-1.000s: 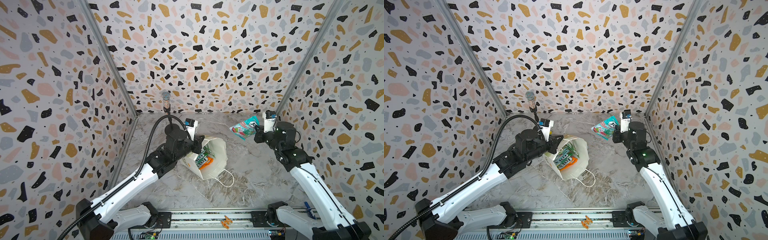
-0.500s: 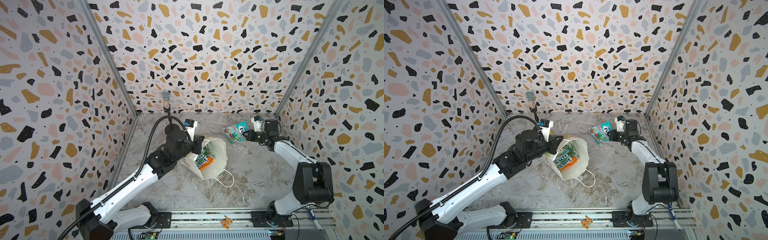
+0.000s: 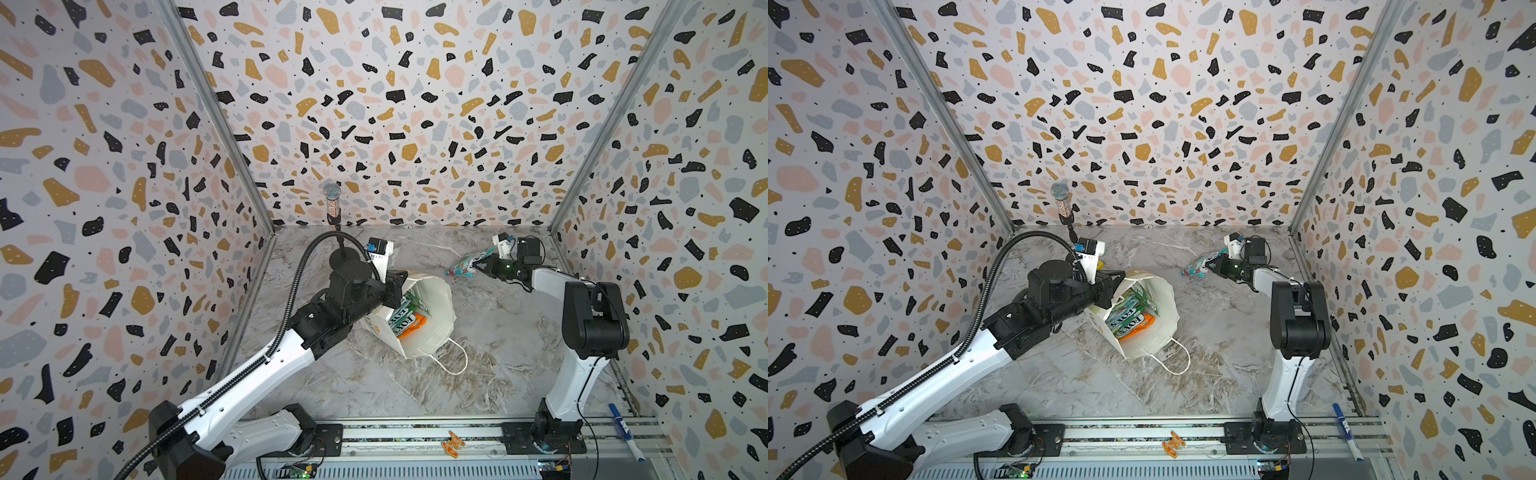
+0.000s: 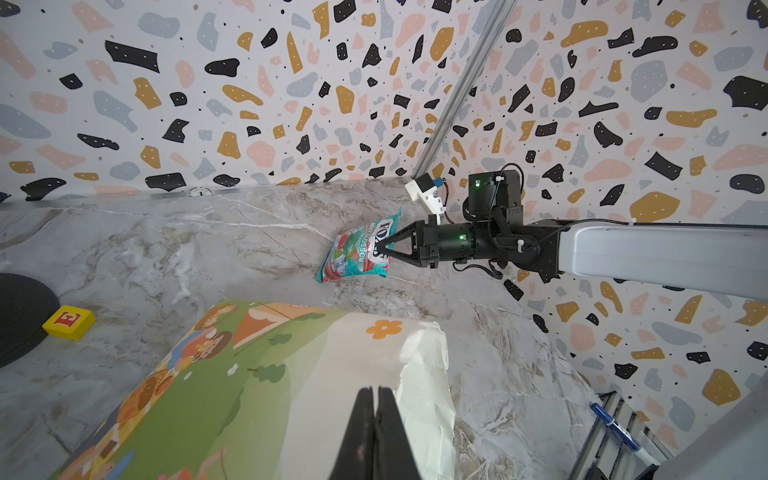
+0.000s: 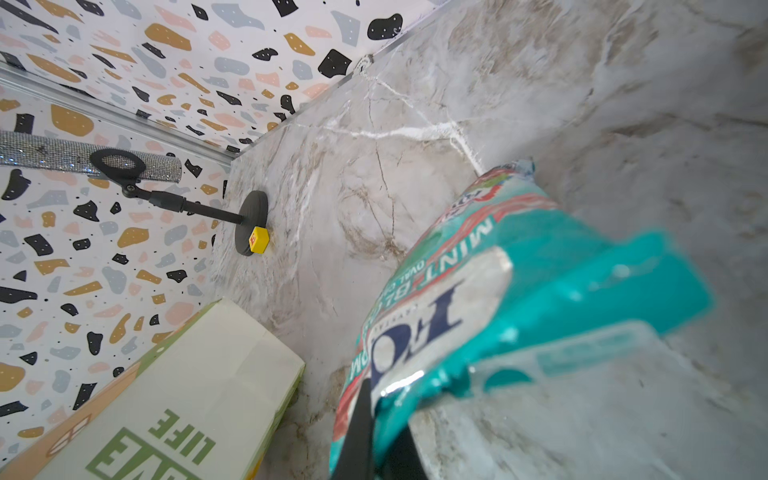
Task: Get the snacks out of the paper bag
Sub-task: 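Lower the teal packet onto the table beyond the bag with the right gripper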
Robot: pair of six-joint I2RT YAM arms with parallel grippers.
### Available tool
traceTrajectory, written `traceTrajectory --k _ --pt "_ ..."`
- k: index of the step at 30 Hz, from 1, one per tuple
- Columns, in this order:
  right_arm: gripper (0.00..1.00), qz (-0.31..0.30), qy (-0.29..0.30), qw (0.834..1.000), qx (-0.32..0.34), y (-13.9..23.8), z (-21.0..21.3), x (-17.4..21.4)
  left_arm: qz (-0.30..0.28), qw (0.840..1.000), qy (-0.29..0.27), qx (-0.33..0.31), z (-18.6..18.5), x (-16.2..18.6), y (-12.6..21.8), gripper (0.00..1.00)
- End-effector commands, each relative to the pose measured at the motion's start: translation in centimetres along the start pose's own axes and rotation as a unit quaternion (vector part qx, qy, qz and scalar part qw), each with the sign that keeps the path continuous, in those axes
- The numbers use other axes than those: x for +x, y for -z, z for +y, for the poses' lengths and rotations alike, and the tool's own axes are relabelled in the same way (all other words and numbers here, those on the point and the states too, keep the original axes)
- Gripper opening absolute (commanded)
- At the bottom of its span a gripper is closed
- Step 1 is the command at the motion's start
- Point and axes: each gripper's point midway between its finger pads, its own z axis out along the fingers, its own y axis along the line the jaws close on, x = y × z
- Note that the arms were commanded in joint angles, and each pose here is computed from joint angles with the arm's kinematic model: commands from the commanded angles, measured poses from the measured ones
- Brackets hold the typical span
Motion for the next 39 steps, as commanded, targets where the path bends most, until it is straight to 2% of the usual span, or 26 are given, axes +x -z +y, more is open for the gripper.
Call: traceTrajectory --k 1,12,20,30,35,39 --pt "0.00 -0.001 0.010 1.000 -0.014 0.0 0.4 -1.0 -0.023 1.000 -0.005 0.004 -0.3 -1.1 0.7 0.00" --pt "0.00 0.030 0.012 0.999 0.034 -1.5 -3.3 -0.2 -0.021 1.000 -0.003 0.006 -0.4 -0.9 0.6 0.00" --pt "0.10 0.037 0.013 0.997 0.069 -1.9 -5.3 0.3 -0.020 1.000 0.000 0.011 -0.5 -0.8 0.5 0.00" --pt "0.48 0.024 0.029 0.993 0.115 -0.5 -5.7 -0.4 -0.019 1.000 0.000 0.009 -0.4 -0.8 0.5 0.00" --pt "0.55 -0.007 0.058 0.990 0.132 1.7 -4.2 -1.2 -0.019 1.000 0.001 0.015 -0.6 -0.8 0.6 0.00" --pt "0.56 -0.038 0.078 0.988 0.131 4.0 -2.0 -1.7 -0.015 1.000 -0.003 0.015 -0.7 -0.8 0.6 0.00"
